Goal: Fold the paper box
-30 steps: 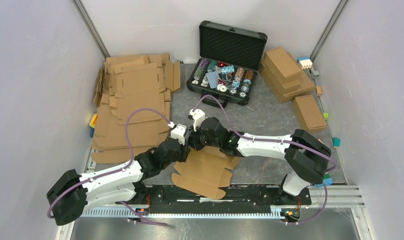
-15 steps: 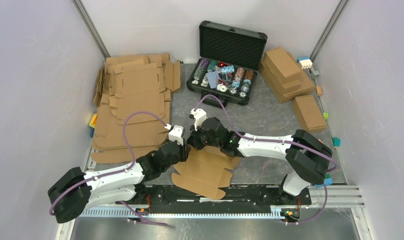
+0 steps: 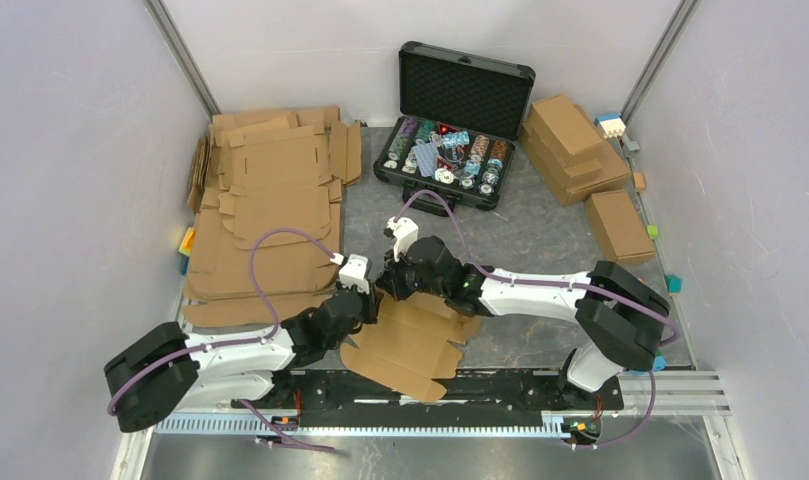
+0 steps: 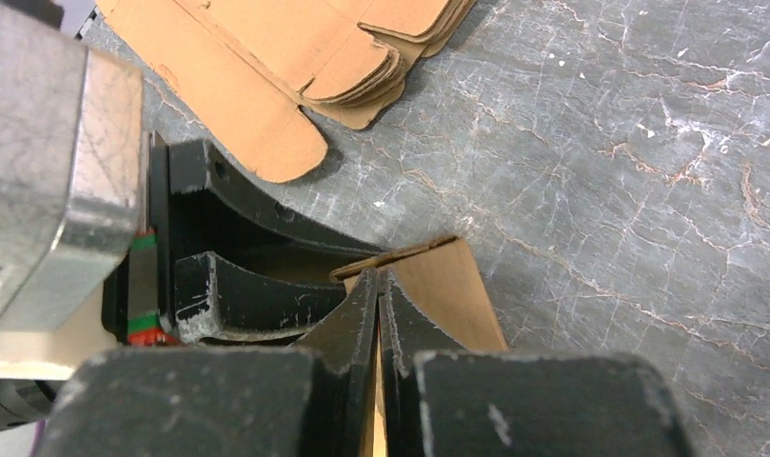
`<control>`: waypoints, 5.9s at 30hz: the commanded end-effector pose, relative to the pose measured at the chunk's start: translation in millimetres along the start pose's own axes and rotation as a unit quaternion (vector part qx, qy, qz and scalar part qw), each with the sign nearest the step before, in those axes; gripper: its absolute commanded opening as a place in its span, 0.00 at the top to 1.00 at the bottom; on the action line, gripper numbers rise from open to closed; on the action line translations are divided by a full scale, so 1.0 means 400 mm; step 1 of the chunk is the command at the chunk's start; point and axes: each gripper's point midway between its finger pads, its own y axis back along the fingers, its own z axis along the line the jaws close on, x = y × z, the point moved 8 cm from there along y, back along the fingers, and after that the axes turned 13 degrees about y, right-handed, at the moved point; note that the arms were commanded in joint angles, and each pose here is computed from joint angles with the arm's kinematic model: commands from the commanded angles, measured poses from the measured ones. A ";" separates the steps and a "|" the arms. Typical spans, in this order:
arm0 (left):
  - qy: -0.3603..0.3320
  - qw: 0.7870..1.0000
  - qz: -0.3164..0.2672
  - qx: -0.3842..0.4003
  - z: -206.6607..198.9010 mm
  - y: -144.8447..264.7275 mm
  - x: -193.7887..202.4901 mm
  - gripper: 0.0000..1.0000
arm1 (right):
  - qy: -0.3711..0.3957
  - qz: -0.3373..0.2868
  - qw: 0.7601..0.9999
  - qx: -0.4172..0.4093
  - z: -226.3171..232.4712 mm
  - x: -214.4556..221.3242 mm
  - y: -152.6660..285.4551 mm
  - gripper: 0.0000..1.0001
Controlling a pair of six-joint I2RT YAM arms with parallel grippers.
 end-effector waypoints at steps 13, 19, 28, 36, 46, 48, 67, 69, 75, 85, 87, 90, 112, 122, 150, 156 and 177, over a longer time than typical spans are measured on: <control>0.015 0.997 -0.050 -0.053 0.000 -0.013 -0.024 0.98 | -0.006 -0.018 0.998 0.058 -0.066 -0.022 0.096 0.90; 0.008 0.997 -0.037 -0.060 -0.005 -0.003 -0.034 0.98 | 0.014 -0.048 0.991 0.120 -0.116 -0.039 0.225 0.72; -0.011 0.997 -0.026 -0.074 -0.007 -0.001 -0.041 0.98 | 0.015 -0.066 0.978 0.199 -0.173 0.112 0.406 0.20; 0.005 0.996 -0.028 -0.087 -0.010 -0.005 -0.042 0.98 | -0.065 -0.008 0.976 0.208 -0.188 0.327 0.415 0.10; 0.011 0.995 -0.026 -0.092 -0.006 -0.002 -0.037 0.98 | -0.100 -0.030 0.972 0.212 -0.198 0.394 0.407 0.10; 0.010 0.995 -0.025 -0.093 -0.006 -0.003 -0.038 0.98 | -0.094 -0.039 0.973 0.209 -0.197 0.386 0.411 0.10; 0.020 0.995 -0.016 -0.093 -0.020 -0.001 -0.047 0.98 | -0.039 -0.123 0.982 0.137 -0.159 0.278 0.470 0.02; 0.018 0.996 -0.015 -0.091 -0.022 -0.001 -0.049 0.98 | -0.037 -0.121 0.983 0.133 -0.157 0.277 0.469 0.02; 0.010 0.995 -0.012 -0.094 -0.021 -0.002 -0.047 0.98 | -0.017 -0.158 0.985 0.067 -0.122 0.230 0.476 0.02; 0.006 0.996 -0.010 -0.094 -0.023 -0.003 -0.048 0.98 | -0.007 -0.088 0.985 0.151 -0.165 0.268 0.473 0.16; 0.010 0.996 -0.008 -0.094 -0.023 -0.003 -0.046 0.98 | -0.021 -0.081 0.983 0.164 -0.174 0.299 0.465 0.17; 0.017 0.995 -0.008 -0.094 -0.022 -0.003 -0.043 0.98 | -0.050 -0.080 0.978 0.188 -0.187 0.332 0.454 0.25; 0.034 0.996 -0.003 -0.087 -0.026 -0.004 -0.036 0.98 | -0.112 -0.088 0.980 0.142 -0.173 0.379 0.355 0.37; 0.050 0.996 0.002 -0.079 -0.030 -0.006 -0.029 0.98 | -0.125 -0.108 0.981 0.102 -0.153 0.371 0.351 0.40; 0.046 0.996 0.007 -0.076 -0.044 -0.009 -0.038 0.98 | -0.051 -0.121 0.991 0.023 -0.115 0.295 0.331 0.44; 0.047 0.996 0.012 -0.080 -0.051 -0.015 -0.039 0.98 | -0.028 -0.107 0.993 0.048 -0.121 0.277 0.318 0.45; 0.041 0.994 -0.001 -0.097 -0.074 -0.025 -0.039 0.98 | 0.019 -0.056 0.981 0.186 -0.131 0.234 0.280 0.55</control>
